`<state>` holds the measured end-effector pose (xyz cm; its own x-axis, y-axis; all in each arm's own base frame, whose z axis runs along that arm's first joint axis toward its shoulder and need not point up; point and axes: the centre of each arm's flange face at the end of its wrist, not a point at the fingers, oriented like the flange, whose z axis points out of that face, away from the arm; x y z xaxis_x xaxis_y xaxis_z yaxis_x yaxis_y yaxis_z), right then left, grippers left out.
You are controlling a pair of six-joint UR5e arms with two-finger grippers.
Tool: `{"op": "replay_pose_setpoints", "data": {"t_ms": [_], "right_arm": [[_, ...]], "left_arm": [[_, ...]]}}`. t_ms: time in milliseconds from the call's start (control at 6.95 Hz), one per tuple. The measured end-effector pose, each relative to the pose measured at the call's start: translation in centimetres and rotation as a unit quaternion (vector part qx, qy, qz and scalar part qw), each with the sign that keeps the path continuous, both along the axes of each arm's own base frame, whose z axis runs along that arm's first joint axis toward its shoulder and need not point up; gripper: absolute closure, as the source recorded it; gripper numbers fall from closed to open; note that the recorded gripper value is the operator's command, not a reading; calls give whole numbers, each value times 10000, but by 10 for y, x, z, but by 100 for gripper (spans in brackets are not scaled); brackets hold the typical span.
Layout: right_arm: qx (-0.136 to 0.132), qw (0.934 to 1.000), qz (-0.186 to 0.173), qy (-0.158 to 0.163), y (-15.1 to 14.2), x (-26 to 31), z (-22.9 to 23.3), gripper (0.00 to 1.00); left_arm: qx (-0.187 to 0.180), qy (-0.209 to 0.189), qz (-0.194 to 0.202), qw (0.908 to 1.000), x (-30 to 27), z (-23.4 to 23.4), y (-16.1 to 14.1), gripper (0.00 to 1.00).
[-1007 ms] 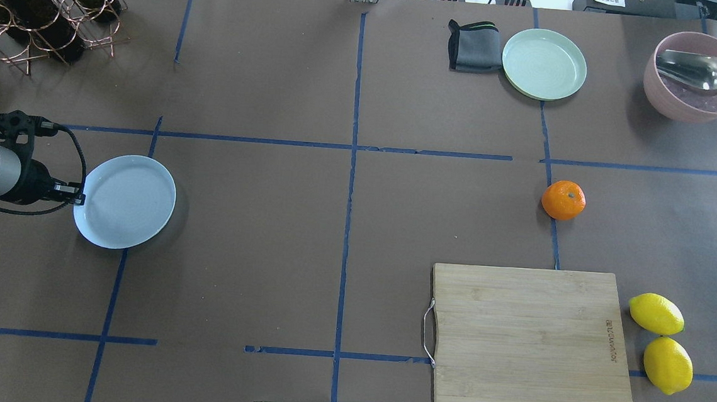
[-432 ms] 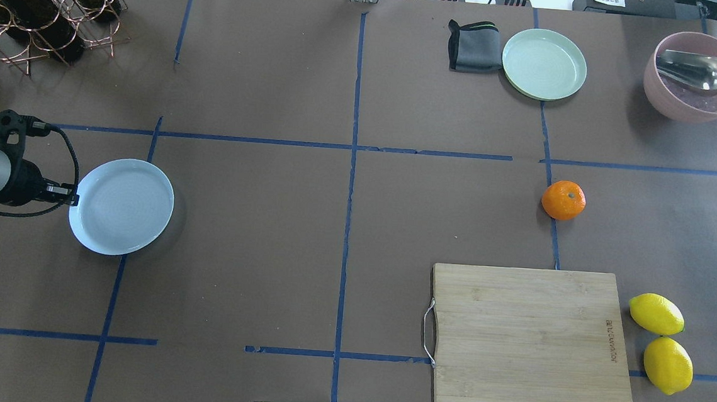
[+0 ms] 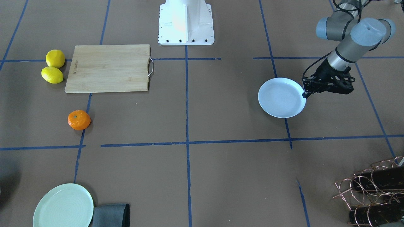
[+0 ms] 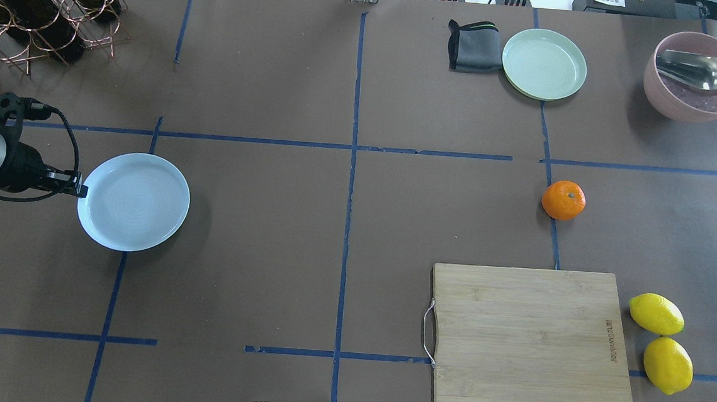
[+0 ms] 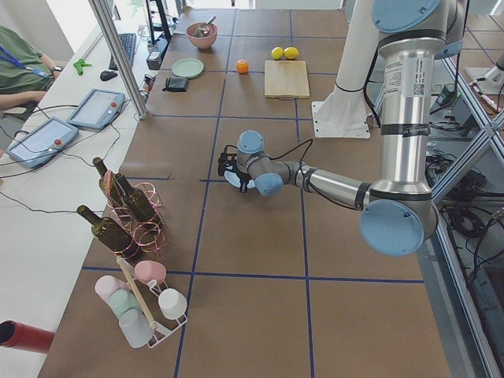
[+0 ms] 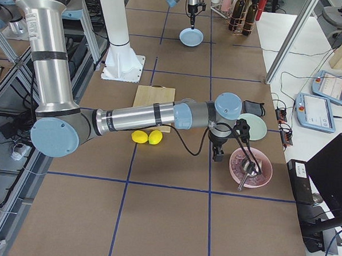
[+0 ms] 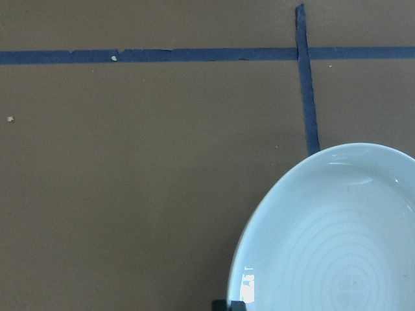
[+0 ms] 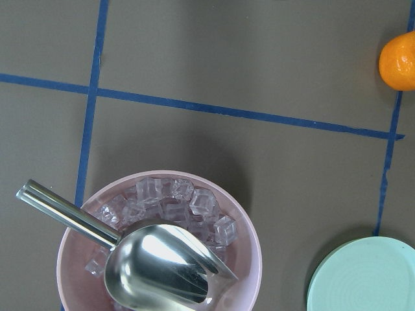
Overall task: Pick orange to plate
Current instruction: 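Grip the plate rim with the left gripper and slide it toward the table center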
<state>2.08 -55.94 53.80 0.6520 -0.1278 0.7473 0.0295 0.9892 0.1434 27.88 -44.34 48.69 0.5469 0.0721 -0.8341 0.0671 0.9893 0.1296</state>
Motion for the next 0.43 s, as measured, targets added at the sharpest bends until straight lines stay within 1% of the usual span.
{"op": "replay_pose_setpoints", "data": {"t_ms": [144,288,432], "right_arm": [[26,10000,-3,-3,-2,0,-4,0],[30,10000,10,-11,-3,-2,-8,0],[-6,10000,59,-27,-4,-4,-12,0]], "left_arm": [[-74,109,-34,9999,10,-29,-20,100],[-238,219,-145,9994,30,-67,-44,100],[-478,368,-261,9978,58,-108,-62,100]]}}
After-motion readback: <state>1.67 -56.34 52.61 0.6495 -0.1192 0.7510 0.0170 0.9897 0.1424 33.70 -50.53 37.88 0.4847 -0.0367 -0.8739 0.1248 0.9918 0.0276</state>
